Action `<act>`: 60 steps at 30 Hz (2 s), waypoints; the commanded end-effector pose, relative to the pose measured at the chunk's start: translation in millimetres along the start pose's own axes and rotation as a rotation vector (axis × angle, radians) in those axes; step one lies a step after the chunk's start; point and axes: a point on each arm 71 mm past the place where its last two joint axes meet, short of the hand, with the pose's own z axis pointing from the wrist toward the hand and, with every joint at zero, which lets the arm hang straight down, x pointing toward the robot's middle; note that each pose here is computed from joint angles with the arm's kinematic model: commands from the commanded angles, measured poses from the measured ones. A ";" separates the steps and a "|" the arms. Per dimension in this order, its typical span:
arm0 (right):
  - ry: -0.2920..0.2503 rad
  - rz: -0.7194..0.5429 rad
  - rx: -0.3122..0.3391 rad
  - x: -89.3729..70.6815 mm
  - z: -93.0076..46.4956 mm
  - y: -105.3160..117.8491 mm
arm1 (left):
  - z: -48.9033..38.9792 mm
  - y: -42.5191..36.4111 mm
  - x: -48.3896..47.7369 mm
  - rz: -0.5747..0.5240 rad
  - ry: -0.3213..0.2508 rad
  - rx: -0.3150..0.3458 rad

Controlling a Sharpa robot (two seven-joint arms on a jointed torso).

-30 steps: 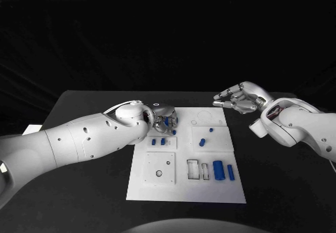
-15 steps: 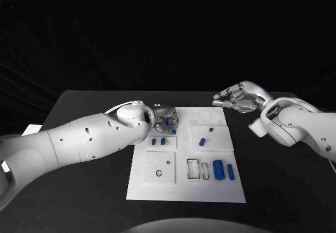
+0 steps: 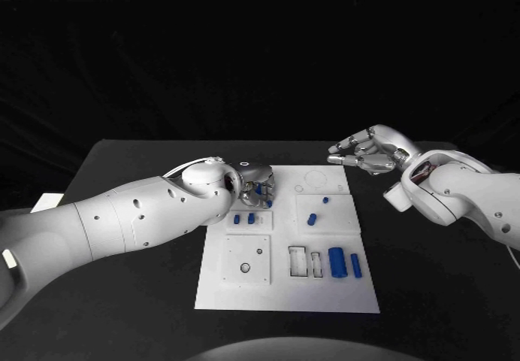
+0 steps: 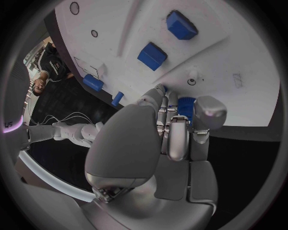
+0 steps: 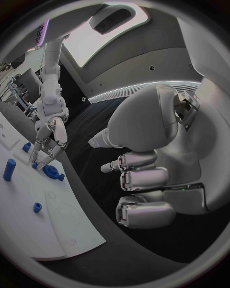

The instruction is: Assemble the parts on the task board

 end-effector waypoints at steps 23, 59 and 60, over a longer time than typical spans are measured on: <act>0.016 0.002 -0.012 2.1 0.1 1.5 | 2.3 -2.4 5.1 -0.003 0.041 -0.004; 0.019 0.003 -0.015 3.2 1.1 2.1 | 3.1 -4.8 3.2 -0.019 -0.015 -0.005; 0.020 0.003 -0.015 3.3 1.2 2.2 | 2.8 -4.9 2.5 -0.022 -0.024 -0.003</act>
